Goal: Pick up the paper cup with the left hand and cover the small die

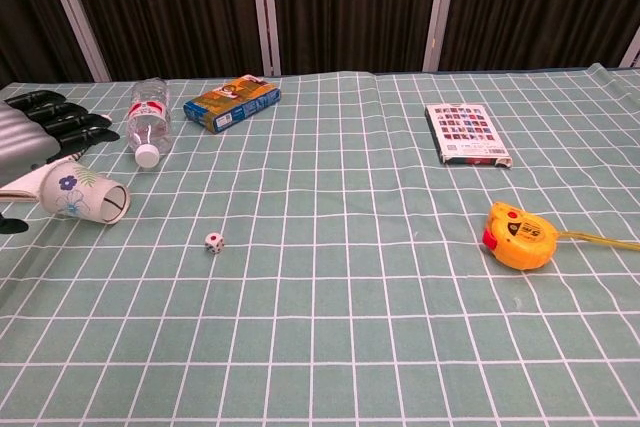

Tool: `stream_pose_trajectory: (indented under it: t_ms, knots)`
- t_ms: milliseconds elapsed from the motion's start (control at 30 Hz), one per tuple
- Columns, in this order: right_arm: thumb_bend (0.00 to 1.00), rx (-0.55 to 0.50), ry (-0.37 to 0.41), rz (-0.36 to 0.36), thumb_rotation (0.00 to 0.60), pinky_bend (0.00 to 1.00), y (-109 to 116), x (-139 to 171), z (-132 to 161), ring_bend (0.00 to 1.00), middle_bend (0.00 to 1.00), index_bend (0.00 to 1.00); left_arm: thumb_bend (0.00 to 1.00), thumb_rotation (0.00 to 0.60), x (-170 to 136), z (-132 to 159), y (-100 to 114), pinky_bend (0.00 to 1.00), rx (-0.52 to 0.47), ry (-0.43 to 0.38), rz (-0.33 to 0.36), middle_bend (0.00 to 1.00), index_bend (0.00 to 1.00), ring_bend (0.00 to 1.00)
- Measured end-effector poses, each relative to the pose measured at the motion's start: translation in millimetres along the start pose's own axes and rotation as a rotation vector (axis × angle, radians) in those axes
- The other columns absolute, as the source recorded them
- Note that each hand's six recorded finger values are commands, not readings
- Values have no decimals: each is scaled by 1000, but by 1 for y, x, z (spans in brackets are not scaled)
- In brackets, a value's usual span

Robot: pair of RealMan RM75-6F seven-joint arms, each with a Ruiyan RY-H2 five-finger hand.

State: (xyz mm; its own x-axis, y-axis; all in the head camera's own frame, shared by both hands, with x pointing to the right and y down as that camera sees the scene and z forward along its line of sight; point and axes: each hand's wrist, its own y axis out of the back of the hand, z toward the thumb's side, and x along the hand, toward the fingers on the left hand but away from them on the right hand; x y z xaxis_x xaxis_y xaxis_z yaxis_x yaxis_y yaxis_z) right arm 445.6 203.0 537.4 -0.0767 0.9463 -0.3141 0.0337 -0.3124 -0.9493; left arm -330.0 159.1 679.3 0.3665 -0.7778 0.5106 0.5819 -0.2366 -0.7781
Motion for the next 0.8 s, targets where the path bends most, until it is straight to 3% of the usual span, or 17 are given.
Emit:
stream_pose_trajectory:
  t_ms: [100,267,567,633,800]
  knots:
    - [0,-1,-1,1,600,0,0,0,-1,0,0,0,0,600,9,19,0,11,70,23,19,0,24,0]
    - [0,1,-6,3,600,0,0,-1,-2,0,0,0,0,600,21,24,-7,53,118,49,13,0,37,0]
    - [0,3,-17,13,600,0,-3,-4,-6,0,0,0,0,600,28,37,-23,135,119,24,-48,83,129,55]
    - [0,1,-18,12,600,0,-2,-5,-6,0,0,0,0,600,29,38,-26,173,125,24,-58,144,174,106]
    - [0,-1,-19,11,600,0,-2,-5,-7,0,0,0,0,600,32,39,-26,426,113,29,-41,474,459,410]
